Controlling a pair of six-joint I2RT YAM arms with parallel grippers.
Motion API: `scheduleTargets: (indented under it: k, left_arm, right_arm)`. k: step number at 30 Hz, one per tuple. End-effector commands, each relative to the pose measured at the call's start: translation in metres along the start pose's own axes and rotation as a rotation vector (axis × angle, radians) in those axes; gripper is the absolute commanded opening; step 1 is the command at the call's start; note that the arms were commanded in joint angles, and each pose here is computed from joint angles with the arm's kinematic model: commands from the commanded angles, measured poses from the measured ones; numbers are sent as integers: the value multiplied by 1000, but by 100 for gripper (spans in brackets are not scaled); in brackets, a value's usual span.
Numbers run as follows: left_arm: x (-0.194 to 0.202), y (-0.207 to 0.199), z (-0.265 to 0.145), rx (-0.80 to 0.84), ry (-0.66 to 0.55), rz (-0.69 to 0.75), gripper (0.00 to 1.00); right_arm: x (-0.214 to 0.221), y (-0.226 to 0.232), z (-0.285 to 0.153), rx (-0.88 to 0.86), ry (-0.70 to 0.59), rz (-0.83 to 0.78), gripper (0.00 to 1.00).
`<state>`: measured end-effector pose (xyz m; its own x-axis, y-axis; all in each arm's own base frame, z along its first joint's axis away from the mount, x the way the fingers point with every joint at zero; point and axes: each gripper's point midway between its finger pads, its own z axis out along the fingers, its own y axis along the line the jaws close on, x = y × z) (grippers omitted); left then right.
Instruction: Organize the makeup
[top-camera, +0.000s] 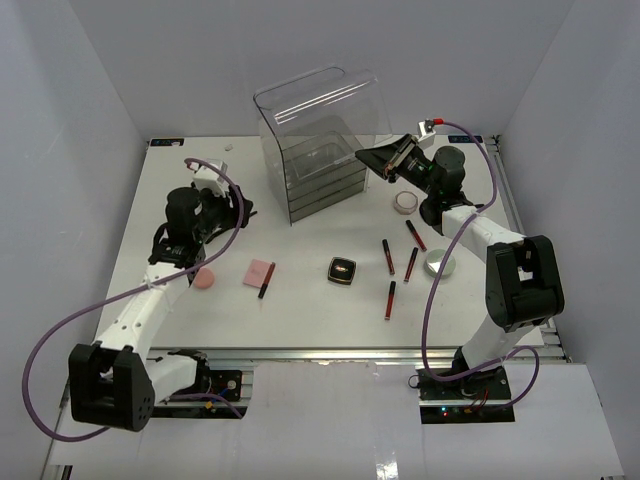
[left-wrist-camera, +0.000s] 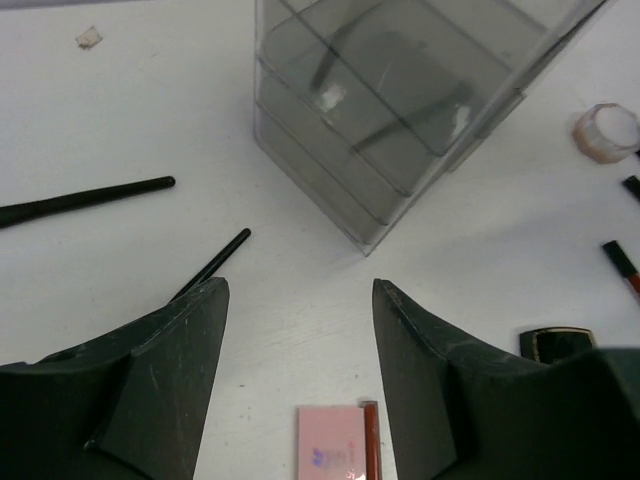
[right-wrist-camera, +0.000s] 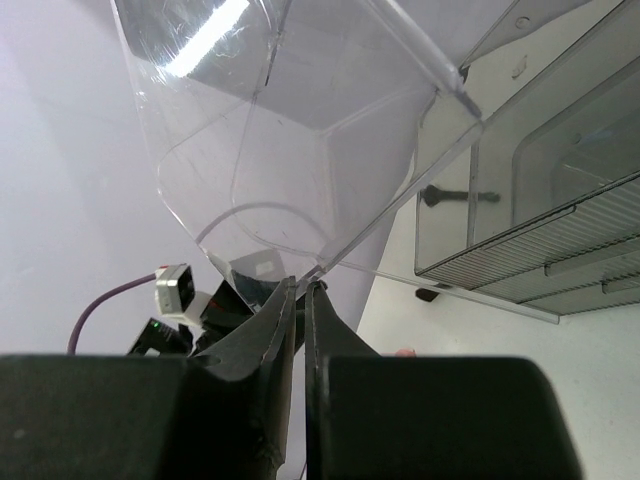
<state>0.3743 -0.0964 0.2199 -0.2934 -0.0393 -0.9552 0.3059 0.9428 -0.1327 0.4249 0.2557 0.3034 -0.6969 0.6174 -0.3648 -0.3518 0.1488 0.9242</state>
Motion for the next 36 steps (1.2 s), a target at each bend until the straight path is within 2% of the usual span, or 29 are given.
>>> scheduleTargets:
  k: [1, 6, 12, 18, 28, 36]
  left_arm:
    - [43, 31, 21, -118, 176, 58, 65]
    - [49, 44, 37, -139, 233, 147, 64]
    - [52, 52, 57, -132, 276, 226, 72]
    - [79, 62, 76, -123, 365, 281, 72]
    - [102, 72, 101, -98, 474, 347, 71]
    - [133, 70, 116, -32, 594, 324, 63]
  right_arm:
    - [-18, 58, 0, -149, -49, -134, 8]
    - [-18, 56, 2, -147, -49, -136, 8]
    - [-20, 52, 4, -139, -48, -138, 8]
    - [-20, 50, 6, -138, -45, -134, 8]
    - [-18, 47, 7, -134, -36, -137, 8]
    - [-18, 45, 7, -132, -35, -147, 8]
